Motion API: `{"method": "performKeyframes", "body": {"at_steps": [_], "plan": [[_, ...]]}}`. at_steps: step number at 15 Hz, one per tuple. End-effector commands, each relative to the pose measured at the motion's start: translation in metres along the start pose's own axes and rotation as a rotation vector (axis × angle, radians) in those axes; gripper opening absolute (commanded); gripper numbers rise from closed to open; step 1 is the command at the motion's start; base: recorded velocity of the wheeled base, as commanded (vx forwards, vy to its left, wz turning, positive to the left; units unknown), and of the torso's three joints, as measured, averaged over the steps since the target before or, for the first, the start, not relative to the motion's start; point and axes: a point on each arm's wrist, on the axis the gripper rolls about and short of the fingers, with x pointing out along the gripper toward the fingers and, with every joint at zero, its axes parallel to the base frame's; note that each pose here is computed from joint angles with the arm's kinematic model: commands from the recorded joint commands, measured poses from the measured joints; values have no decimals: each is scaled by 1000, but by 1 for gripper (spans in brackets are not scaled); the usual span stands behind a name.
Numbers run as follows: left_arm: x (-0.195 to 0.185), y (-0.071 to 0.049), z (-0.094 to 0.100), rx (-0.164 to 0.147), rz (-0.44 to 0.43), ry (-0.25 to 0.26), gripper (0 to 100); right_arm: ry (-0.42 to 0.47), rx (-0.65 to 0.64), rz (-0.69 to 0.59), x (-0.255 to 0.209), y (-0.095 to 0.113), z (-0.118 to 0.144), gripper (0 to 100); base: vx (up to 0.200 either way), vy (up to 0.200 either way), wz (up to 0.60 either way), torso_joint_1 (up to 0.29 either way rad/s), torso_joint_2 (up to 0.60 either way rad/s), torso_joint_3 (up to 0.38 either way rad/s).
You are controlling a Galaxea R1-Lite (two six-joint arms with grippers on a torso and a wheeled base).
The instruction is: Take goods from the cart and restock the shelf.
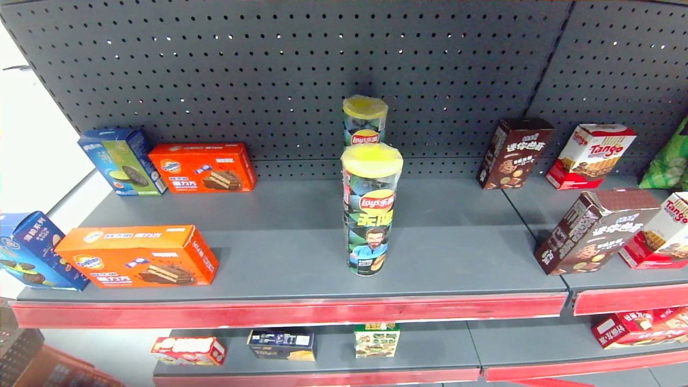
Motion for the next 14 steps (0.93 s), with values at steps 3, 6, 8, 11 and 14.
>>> {"method": "performKeyframes", "body": {"at_steps": [3, 6, 8, 11, 14], "plan": [[0, 0, 0, -34, 8, 0, 100, 1, -1, 0, 0, 0, 0, 100, 0, 0, 0, 0, 0, 0], [0, 0, 0, -46, 22, 0, 100, 1, -4, 3, 0, 0, 0, 100, 0, 0, 0, 0, 0, 0], [0, 1, 0, -68, 40, -1, 100, 1, -2, 2, 0, 0, 0, 100, 0, 0, 0, 0, 0, 0], [0, 1, 0, -72, 38, -1, 100, 1, -4, 2, 0, 0, 0, 100, -67, 0, 0, 1, 1, 4], [0, 1, 0, -71, 38, -1, 100, 1, -2, 2, 0, 0, 0, 100, 0, 0, 0, 0, 0, 0]]}}
